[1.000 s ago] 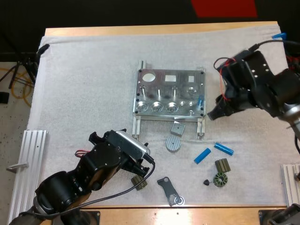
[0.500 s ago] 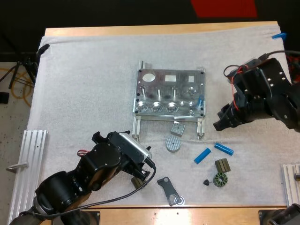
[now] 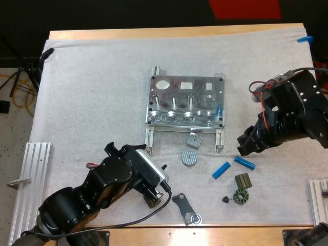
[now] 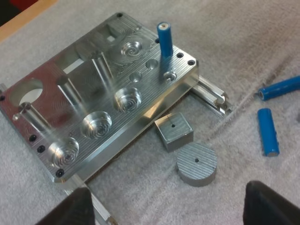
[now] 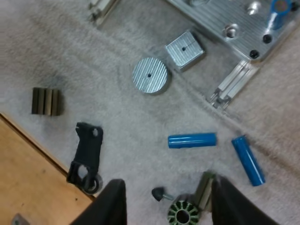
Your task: Load cells from right to left
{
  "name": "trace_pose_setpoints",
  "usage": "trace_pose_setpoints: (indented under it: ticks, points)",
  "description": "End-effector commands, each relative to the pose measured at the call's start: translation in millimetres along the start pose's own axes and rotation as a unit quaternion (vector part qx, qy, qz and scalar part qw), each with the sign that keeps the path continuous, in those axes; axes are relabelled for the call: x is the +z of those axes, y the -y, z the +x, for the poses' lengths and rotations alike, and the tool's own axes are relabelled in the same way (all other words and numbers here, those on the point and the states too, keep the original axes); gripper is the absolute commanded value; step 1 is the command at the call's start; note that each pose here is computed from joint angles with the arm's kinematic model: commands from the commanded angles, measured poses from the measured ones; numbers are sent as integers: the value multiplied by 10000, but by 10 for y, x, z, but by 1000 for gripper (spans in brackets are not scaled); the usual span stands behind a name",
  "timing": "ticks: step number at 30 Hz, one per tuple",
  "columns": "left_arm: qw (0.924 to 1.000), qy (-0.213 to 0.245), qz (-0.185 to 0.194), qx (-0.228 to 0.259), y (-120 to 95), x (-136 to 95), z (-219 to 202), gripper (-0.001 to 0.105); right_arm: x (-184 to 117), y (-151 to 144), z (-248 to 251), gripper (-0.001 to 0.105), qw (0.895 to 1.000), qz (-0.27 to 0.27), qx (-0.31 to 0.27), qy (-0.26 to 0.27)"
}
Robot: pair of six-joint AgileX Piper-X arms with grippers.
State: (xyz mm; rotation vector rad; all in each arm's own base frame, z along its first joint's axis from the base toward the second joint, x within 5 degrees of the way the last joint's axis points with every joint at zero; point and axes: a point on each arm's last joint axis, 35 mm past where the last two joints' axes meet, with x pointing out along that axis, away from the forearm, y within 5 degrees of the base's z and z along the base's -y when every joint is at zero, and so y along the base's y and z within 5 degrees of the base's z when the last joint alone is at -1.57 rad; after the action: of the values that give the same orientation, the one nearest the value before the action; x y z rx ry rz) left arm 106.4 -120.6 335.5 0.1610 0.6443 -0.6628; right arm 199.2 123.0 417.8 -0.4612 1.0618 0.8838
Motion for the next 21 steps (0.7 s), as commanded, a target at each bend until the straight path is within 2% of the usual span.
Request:
trace_pose_setpoints:
  ticks: [1, 8, 12, 16, 21]
  points:
    - [10000, 29, 21, -65, 14, 20, -7, 65, -59, -40, -31, 42, 9999, 19, 131, -67]
    - [9993, 149, 4, -354, 39, 54, -9, 65, -284, -95, 87, 42, 9990, 169, 262, -334]
    - [9992, 162, 20, -356, 42, 61, 2, 65, -387, -115, 155, 42, 9985, 203, 289, -408]
    - [9981, -53, 330, -513, 77, 67, 149, 65, -443, -131, 173, 42, 9984, 230, 296, -431]
    - [9954, -312, 369, -823, 139, 85, 395, 65, -449, -140, 147, 42, 9988, 211, 271, -362]
